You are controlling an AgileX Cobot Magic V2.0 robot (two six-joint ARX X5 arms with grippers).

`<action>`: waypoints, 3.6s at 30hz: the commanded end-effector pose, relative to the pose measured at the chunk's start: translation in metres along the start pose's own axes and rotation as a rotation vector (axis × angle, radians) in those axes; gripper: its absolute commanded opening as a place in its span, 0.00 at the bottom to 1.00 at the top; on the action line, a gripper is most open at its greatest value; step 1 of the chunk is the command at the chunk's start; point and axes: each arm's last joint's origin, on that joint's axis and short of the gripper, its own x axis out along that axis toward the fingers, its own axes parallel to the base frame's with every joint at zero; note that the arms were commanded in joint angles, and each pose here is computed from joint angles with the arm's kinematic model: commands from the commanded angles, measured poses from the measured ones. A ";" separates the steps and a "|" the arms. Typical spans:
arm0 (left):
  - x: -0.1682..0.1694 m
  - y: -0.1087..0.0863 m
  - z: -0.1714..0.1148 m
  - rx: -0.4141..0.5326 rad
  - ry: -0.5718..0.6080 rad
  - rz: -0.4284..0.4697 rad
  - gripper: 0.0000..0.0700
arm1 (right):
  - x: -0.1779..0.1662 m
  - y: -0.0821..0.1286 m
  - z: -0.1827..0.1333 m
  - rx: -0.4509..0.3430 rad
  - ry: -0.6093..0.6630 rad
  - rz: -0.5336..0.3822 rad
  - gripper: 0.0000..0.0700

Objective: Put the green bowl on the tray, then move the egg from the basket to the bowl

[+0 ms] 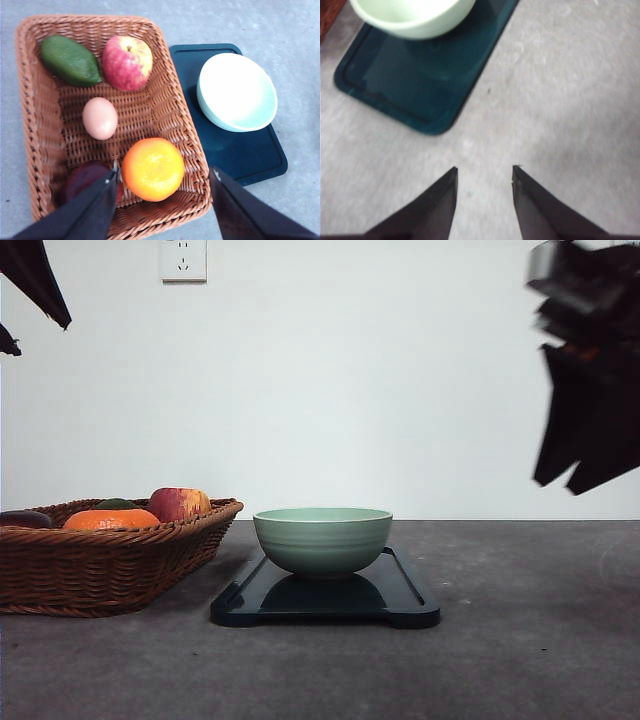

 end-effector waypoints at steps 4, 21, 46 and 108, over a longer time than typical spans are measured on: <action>-0.001 -0.008 0.007 -0.006 -0.018 -0.029 0.50 | -0.018 0.002 -0.007 0.011 -0.050 -0.044 0.30; 0.072 -0.001 0.043 0.004 0.177 0.114 0.51 | -0.032 0.005 -0.008 0.015 -0.115 -0.048 0.30; 0.171 0.029 0.047 0.018 0.326 0.263 0.62 | -0.032 0.004 -0.005 0.019 -0.149 -0.069 0.30; 0.077 -0.016 0.090 0.066 -0.042 -0.037 0.32 | -0.033 0.005 -0.003 0.041 -0.164 -0.065 0.30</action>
